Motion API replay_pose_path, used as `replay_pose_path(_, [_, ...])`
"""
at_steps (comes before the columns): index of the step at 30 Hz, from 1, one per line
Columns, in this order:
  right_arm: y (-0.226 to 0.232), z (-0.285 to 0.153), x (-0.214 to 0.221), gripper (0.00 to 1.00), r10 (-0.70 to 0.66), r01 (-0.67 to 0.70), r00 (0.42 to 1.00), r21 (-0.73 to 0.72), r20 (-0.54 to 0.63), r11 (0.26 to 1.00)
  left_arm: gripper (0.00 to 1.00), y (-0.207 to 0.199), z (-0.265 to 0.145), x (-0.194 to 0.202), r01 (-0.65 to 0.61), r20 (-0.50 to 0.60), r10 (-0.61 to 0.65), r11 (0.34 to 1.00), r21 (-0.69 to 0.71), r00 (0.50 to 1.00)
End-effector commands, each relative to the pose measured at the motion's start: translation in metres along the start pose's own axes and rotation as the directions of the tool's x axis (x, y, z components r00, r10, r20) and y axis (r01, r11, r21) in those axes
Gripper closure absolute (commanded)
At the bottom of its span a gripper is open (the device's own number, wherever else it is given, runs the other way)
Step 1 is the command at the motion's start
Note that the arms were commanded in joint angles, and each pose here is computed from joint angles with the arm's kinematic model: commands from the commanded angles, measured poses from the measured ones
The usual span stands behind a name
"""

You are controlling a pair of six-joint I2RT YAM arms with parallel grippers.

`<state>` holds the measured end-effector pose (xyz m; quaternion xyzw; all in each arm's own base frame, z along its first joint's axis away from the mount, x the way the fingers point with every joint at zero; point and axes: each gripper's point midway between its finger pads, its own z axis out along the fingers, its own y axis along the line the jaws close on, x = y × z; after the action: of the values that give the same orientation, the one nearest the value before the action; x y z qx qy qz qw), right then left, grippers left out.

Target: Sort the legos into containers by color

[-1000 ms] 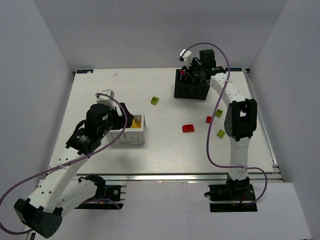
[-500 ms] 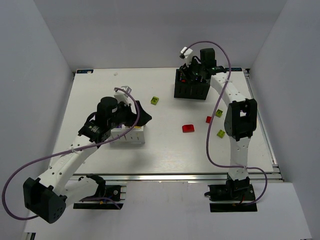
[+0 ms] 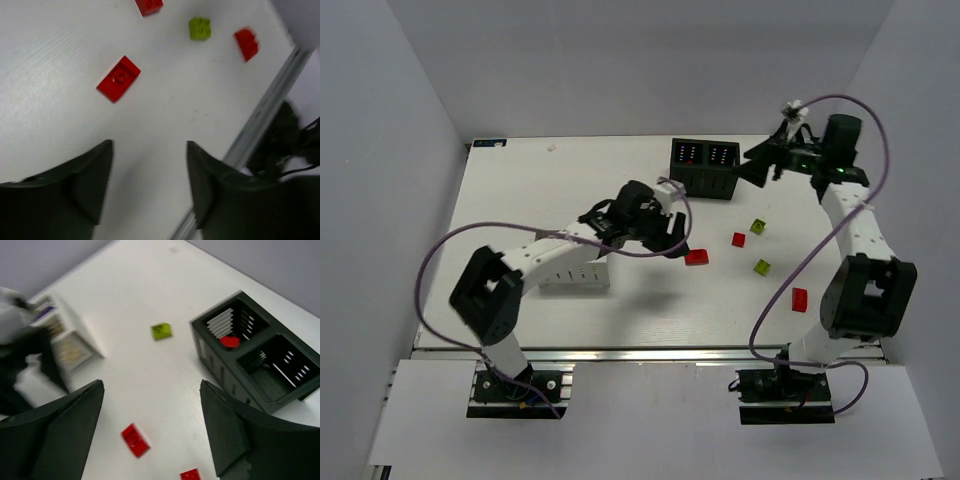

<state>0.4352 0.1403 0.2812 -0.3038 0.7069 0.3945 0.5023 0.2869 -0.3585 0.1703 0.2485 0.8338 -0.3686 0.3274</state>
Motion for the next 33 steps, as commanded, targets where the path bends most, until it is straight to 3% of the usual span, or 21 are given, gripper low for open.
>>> replay_pose_path(1, [0.081,-0.051,-0.005,0.11,-0.049,0.083,0.994,-0.389,0.095,0.917,0.22,-0.004,0.034,0.005,-0.228,-0.075,0.232,0.972,0.049,0.970])
replay_pose_path(2, [0.091,-0.059,-0.003,0.11,-0.061,0.104,0.992,-0.421,0.115,0.901,0.19,-0.003,0.042,-0.008,-0.264,-0.062,0.267,0.963,0.045,0.962])
replay_pose_path(3, [0.096,-0.067,0.006,0.11,0.015,0.023,0.996,-0.406,0.090,0.914,0.13,-0.003,0.051,-0.004,-0.297,-0.082,0.299,0.954,0.041,0.951])
replay_pose_path(5, [0.100,-0.074,0.009,0.11,-0.140,0.179,0.981,-0.339,0.137,0.924,0.11,0.004,0.072,0.005,-0.380,-0.111,0.381,0.924,0.032,0.918])
replay_pose_path(7, [0.111,-0.080,0.022,0.11,-0.119,0.145,0.988,-0.315,0.098,0.938,0.09,0.008,0.084,-0.002,-0.443,-0.092,0.441,0.896,-0.002,0.893])
replay_pose_path(12, [0.119,-0.096,0.019,0.11,-0.114,0.157,0.981,-0.304,0.155,0.940,0.08,0.026,0.117,0.014,-0.563,-0.158,0.556,0.826,-0.001,0.816])
replay_pose_path(15, [0.117,-0.103,0.015,0.11,-0.106,0.158,0.977,-0.293,0.186,0.943,0.07,0.025,0.130,0.016,-0.619,-0.140,0.617,0.785,0.027,0.775])
replay_pose_path(20, [0.109,-0.111,0.018,0.11,-0.087,0.140,0.975,-0.264,0.202,0.954,0.09,0.021,0.144,0.016,-0.636,-0.138,0.640,0.768,0.078,0.756])
replay_pose_path(26, [0.103,-0.120,0.017,0.11,-0.086,0.137,0.971,-0.228,0.221,0.964,0.24,0.036,0.153,0.024,-0.637,-0.168,0.633,0.770,0.039,0.755])
replay_pose_path(30, [0.101,-0.123,0.018,0.11,-0.077,0.125,0.971,-0.207,0.226,0.970,0.64,0.040,0.158,0.027,-0.625,-0.192,0.619,0.779,0.034,0.761])
replay_pose_path(33, [0.098,-0.126,0.019,0.11,-0.079,0.124,0.970,-0.188,0.231,0.974,0.71,0.045,0.159,0.030,-0.626,-0.210,0.616,0.779,0.018,0.760])
